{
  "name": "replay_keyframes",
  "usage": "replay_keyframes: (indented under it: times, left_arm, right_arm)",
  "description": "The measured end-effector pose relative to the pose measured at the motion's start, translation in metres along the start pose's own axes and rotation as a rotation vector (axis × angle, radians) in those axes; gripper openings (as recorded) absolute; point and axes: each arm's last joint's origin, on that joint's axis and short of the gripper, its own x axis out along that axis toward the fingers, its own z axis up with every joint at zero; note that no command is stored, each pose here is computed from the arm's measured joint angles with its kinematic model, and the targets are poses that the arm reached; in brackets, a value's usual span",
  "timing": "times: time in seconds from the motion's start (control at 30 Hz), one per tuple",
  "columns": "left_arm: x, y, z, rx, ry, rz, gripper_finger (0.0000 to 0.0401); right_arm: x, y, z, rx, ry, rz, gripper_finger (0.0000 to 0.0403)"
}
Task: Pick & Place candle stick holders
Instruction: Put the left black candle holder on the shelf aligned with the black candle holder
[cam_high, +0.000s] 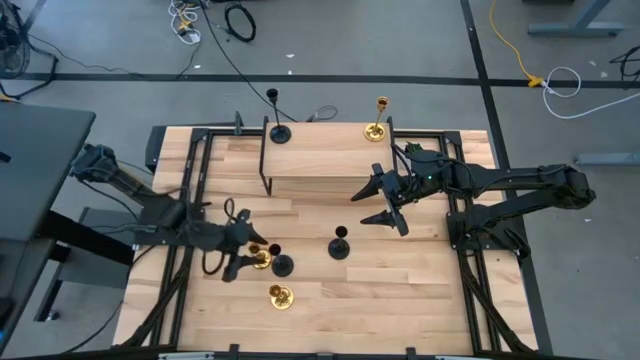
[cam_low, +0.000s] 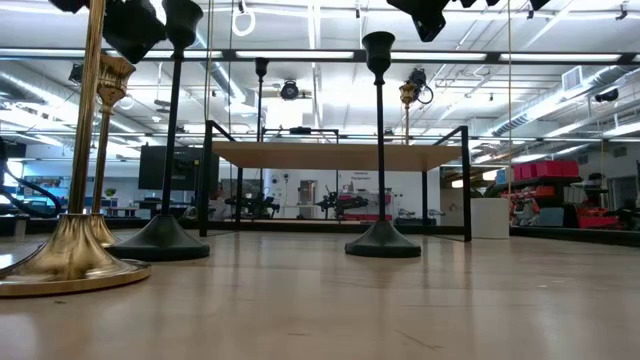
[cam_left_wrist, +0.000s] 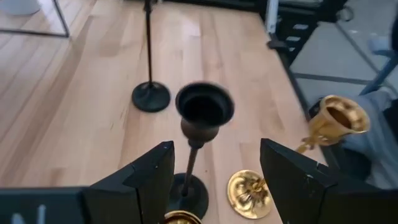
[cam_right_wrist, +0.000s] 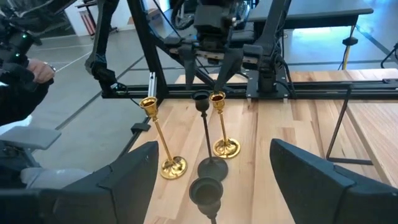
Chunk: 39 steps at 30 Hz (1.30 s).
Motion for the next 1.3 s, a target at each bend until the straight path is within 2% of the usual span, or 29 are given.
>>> replay_keyframes:
  times: [0.43, 0.63, 0.9, 1.13, 1.3]
  left_arm:
    - [0.025, -0.019, -0.011, 0.005, -0.028, 0.107, 0.0236]
    - [0.037, -0.02, -0.019, 0.003, -0.022, 0.199, 0.0236]
    - [0.047, -0.024, -0.021, 0.007, -0.04, 0.204, 0.0236]
    - [0.053, -0.024, -0.024, 0.023, -0.042, 0.253, 0.0236]
    - [0.053, -0.023, -0.024, 0.024, -0.041, 0.255, 0.0211]
  right_arm:
    - [0.0, 0.0, 0.0, 0.005, -0.001, 0.001, 0.0304]
    - [0.0, 0.0, 0.0, 0.005, -0.001, 0.001, 0.0304]
    - [0.0, 0.0, 0.0, 0.004, -0.001, 0.001, 0.0304]
    - [0.0, 0.0, 0.0, 0.003, -0.001, 0.001, 0.0304]
    - [0.0, 0.0, 0.0, 0.003, -0.001, 0.001, 0.0304]
